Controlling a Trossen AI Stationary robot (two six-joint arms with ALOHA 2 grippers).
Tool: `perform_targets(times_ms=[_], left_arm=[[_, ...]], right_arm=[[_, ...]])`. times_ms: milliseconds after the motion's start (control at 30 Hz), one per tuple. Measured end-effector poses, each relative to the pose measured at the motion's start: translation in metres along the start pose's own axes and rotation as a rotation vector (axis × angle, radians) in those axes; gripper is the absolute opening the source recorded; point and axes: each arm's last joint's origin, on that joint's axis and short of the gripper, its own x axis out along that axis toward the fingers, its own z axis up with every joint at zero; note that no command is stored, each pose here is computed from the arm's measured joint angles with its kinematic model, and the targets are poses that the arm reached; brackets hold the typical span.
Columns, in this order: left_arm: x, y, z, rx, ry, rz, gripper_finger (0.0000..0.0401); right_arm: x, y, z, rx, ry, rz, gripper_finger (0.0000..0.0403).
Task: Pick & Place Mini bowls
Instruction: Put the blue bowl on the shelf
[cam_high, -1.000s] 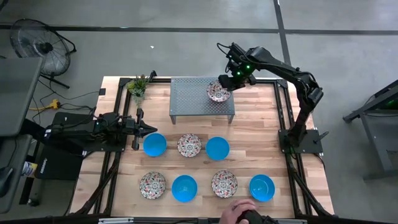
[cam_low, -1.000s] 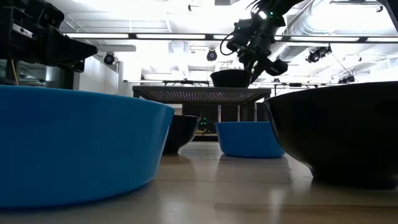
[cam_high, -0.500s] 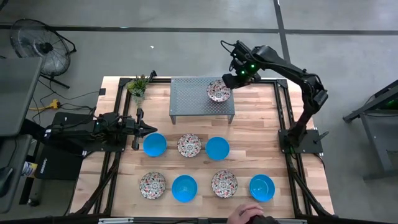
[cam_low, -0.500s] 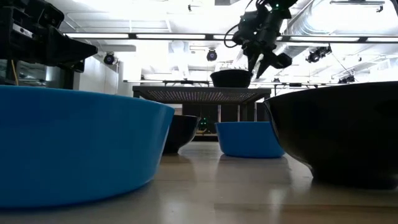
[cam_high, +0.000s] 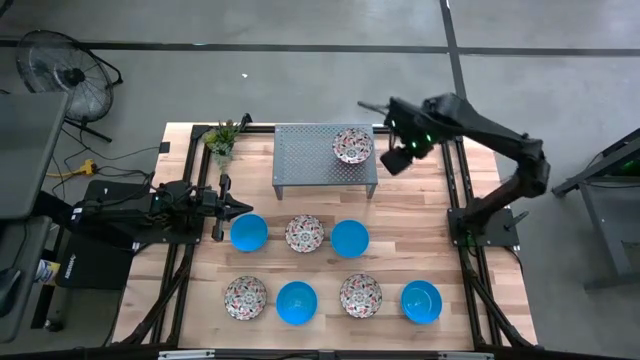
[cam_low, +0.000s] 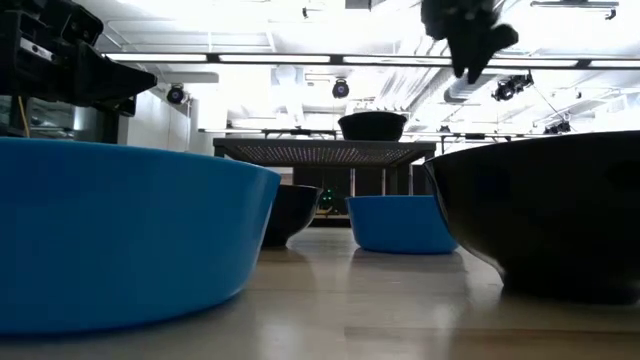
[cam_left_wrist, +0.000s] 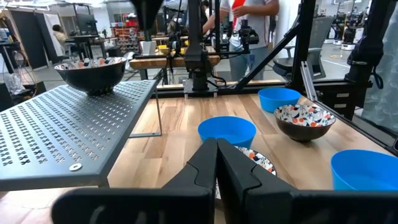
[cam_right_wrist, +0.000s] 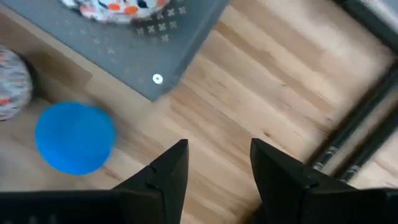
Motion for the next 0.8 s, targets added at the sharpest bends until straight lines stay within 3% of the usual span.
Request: perform_targets(times_ms=[133,400,567,800], left_arm=[[0.000,0.000,0.000,0.000,0.000,0.000,0.0001],[0.000,0.000,0.000,0.000,0.000,-0.001,0.0001],[0.000,0.000,0.000,0.000,0.000,-0.004,0.0001],[0.000,0.000,0.000,0.000,0.000,-0.003,0.0001]], right_arm=[[0.000,0.011,-0.041,-0.017,-0.024,0.007,0.0161],[0.034,0.009,-0.115,0.068,0.187,0.033,0.0154],[0.059,0.005,-0.151,0.116,0.334,0.041,0.0145],[0.085,0.014,-0.188,0.080,0.372,0.130,0.0138]])
